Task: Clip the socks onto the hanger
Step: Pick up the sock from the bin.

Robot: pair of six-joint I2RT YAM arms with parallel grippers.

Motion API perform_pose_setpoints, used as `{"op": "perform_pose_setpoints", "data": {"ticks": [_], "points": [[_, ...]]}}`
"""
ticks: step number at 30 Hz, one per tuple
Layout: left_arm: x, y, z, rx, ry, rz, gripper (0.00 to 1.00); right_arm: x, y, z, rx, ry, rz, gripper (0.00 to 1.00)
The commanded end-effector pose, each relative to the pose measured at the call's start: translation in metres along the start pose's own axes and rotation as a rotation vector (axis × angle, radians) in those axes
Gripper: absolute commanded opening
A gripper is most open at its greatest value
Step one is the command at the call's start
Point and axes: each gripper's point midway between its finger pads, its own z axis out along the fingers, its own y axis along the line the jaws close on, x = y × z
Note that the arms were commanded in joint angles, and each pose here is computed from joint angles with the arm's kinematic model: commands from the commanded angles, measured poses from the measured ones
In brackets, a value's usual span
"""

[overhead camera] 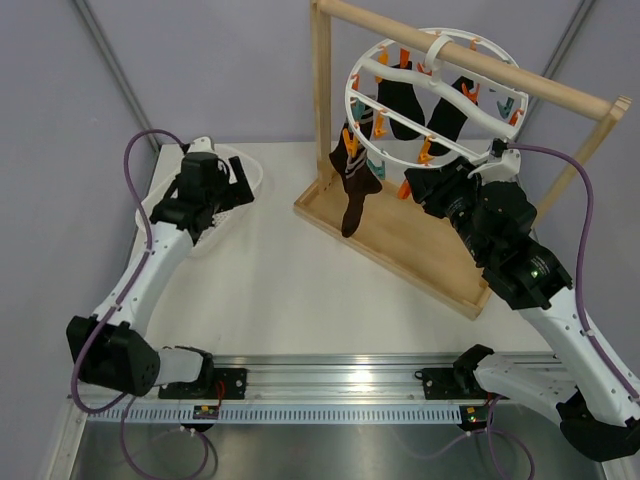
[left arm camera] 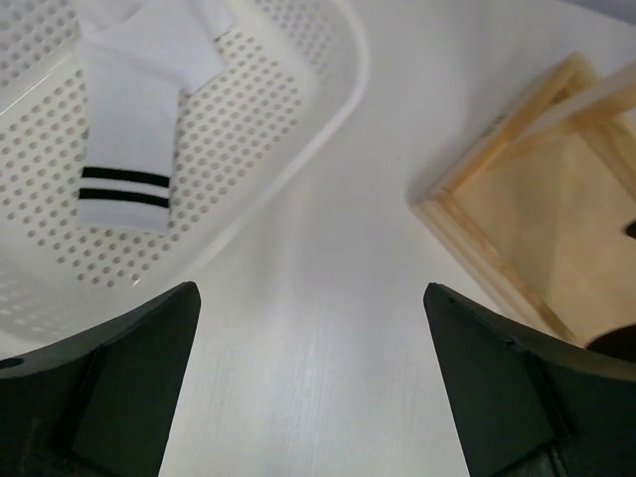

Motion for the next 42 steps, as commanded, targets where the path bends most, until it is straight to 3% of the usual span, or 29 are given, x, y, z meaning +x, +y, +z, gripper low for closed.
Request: {"op": "perform_pose_setpoints", "data": {"ticks": [1, 9, 12, 16, 22, 29, 32, 36, 37, 41, 42], "points": [[-0.011, 0.032, 0.025, -0.112, 0.046, 0.007, 0.99, 0.000, -0.001, -0.004, -0.008, 0.004, -0.016, 0.00], [0.005, 0.111, 0.115, -0.342, 0.216, -0.055, 0.92, 0.011, -0.005, -0.004, -0.016, 0.034, -0.027, 0.00], [0.001, 0.130, 0.134, -0.393, 0.237, -0.061, 0.88, 0.009, -0.002, -0.005, -0.030, 0.030, -0.028, 0.00], [0.027, 0.143, 0.166, -0.420, 0.332, -0.065, 0.84, 0.003, 0.001, -0.008, -0.036, 0.020, -0.037, 0.00], [0.058, 0.151, 0.189, -0.399, 0.451, -0.063, 0.81, 0.006, -0.004, -0.004, -0.026, 0.013, -0.051, 0.00], [0.096, 0.163, 0.190, -0.435, 0.581, -0.029, 0.71, 0.004, -0.004, -0.001, -0.029, -0.004, -0.066, 0.00], [0.101, 0.170, 0.187, -0.464, 0.610, -0.017, 0.59, 0.005, -0.005, 0.000, -0.028, -0.006, -0.067, 0.00], [0.097, 0.172, 0.183, -0.473, 0.602, -0.010, 0.19, 0.006, -0.004, 0.002, -0.030, -0.003, -0.068, 0.00], [0.096, 0.171, 0.181, -0.471, 0.601, -0.011, 0.04, 0.006, -0.004, 0.001, -0.030, -0.007, -0.070, 0.00], [0.061, 0.160, 0.160, -0.443, 0.533, -0.019, 0.00, 0.004, -0.004, 0.002, -0.031, -0.014, -0.079, 0.00], [0.036, 0.152, 0.145, -0.423, 0.470, -0.023, 0.00, 0.003, -0.004, 0.002, -0.029, -0.017, -0.078, 0.00]]}}
